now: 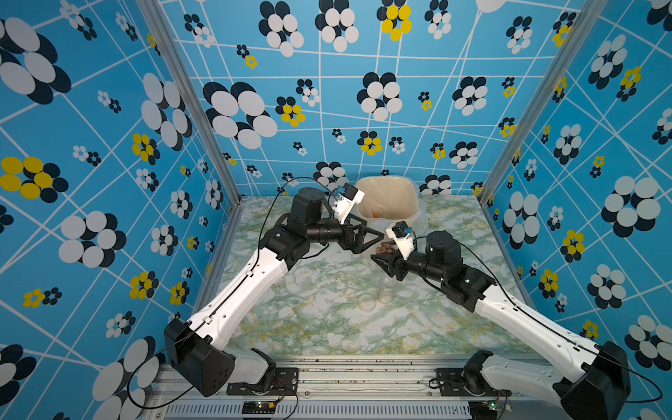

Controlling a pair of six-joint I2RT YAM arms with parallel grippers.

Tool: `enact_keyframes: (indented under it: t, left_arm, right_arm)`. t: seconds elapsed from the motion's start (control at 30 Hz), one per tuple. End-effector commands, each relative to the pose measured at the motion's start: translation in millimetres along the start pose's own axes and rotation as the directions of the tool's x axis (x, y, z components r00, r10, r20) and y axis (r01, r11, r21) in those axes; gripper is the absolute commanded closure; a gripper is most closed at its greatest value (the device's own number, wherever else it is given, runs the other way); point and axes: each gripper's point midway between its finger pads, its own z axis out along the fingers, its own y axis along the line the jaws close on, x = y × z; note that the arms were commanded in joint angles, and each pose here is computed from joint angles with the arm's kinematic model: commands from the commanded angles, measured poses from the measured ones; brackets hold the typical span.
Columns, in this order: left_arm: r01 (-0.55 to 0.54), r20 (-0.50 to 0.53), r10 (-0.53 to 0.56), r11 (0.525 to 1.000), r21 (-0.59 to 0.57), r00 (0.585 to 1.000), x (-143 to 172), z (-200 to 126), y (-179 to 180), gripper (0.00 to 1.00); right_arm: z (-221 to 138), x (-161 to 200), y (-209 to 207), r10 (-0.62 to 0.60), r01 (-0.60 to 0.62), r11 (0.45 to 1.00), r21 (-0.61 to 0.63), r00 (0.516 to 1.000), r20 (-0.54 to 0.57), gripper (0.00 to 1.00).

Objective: Empty the moldy dried flower tea in the jars
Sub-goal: Unscrew the lid from the jar.

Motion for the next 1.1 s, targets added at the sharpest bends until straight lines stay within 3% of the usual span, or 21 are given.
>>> enact_keyframes:
  t: [0.0, 0.17, 0.27, 0.7, 1.07]
  left_arm:
    - [-0.092, 0.057, 0.082, 0.973, 0.212, 0.995, -11.5, -25.2, -35.9, 0.02]
    - [-0.079, 0.066, 0.06, 0.942, 0.326, 0.996, -13.9, -37.3, -35.5, 0.04]
    - [-0.065, 0.035, 0.057, 0.945, 0.321, 0.998, -6.8, -32.9, -28.8, 0.05]
    - [-0.031, -0.023, 0.038, 0.967, 0.253, 0.999, 9.8, -16.3, -8.7, 0.13]
    - [-0.013, -0.034, 0.021, 0.972, 0.236, 0.999, 11.3, -9.7, -4.1, 0.43]
  right_arm:
    - [-5.5, -9.7, 23.7, 0.014, -0.015, 0.985, -0.17, 1.0, -0.009, 1.0]
    - [-8.2, -17.3, 49.0, 0.063, -0.061, 0.934, -0.351, 0.998, -0.005, 1.0]
    - [-7.4, -21.2, 57.1, 0.09, -0.081, 0.909, -0.41, 0.996, 0.002, 1.0]
    - [-3.2, -24.7, 61.9, 0.12, -0.111, 0.883, -0.456, 0.993, -0.009, 1.0]
    - [-2.2, -25.6, 61.1, 0.125, -0.115, 0.882, -0.456, 0.992, -0.009, 1.0]
